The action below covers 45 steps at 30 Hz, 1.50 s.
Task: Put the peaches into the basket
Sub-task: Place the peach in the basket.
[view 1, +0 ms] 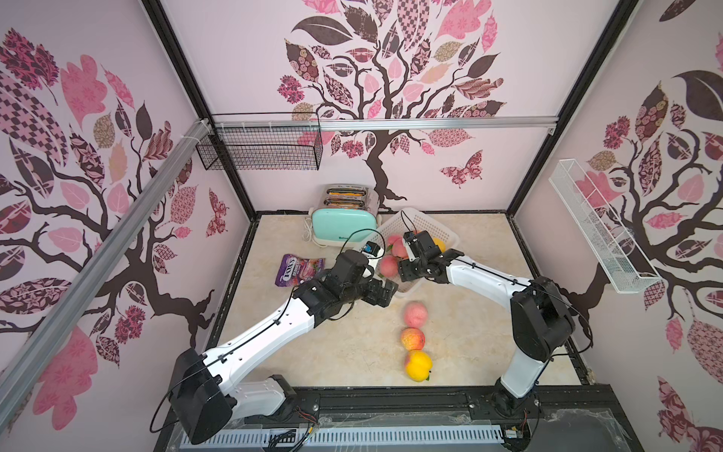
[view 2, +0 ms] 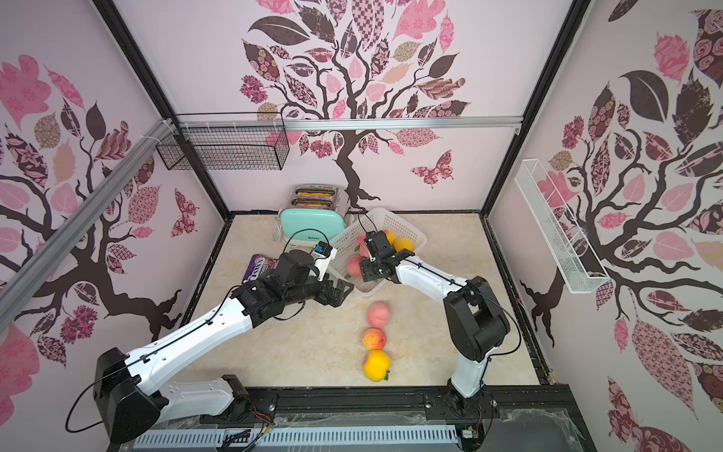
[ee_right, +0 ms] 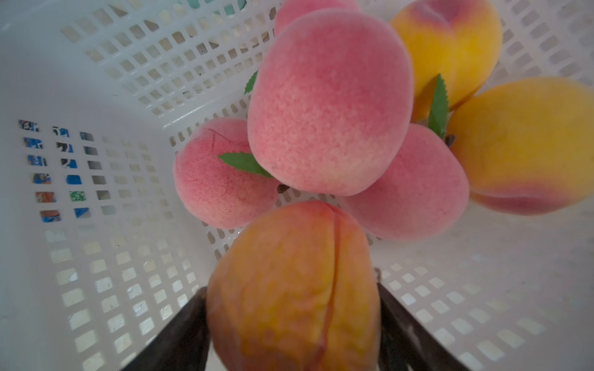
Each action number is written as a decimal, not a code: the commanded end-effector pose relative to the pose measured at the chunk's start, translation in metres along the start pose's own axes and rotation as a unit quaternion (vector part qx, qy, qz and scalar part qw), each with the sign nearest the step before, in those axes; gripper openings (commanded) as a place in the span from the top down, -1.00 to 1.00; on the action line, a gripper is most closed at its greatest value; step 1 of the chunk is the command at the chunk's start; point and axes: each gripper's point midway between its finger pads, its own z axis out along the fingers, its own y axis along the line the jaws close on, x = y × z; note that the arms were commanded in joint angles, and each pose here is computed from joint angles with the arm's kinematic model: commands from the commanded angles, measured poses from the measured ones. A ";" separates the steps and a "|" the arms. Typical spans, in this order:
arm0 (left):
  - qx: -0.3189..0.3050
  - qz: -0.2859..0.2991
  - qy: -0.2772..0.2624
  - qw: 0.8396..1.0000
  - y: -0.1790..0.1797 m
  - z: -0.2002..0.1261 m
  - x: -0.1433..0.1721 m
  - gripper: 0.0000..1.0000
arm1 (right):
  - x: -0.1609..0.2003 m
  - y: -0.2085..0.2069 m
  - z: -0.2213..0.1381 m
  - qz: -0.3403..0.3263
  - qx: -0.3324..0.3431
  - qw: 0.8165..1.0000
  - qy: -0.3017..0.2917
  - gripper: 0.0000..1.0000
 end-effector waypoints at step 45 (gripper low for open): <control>0.016 -0.010 0.032 0.999 -0.033 -0.031 0.070 -0.95 | 0.069 -0.008 -0.138 0.068 -0.029 0.995 -0.062 -0.80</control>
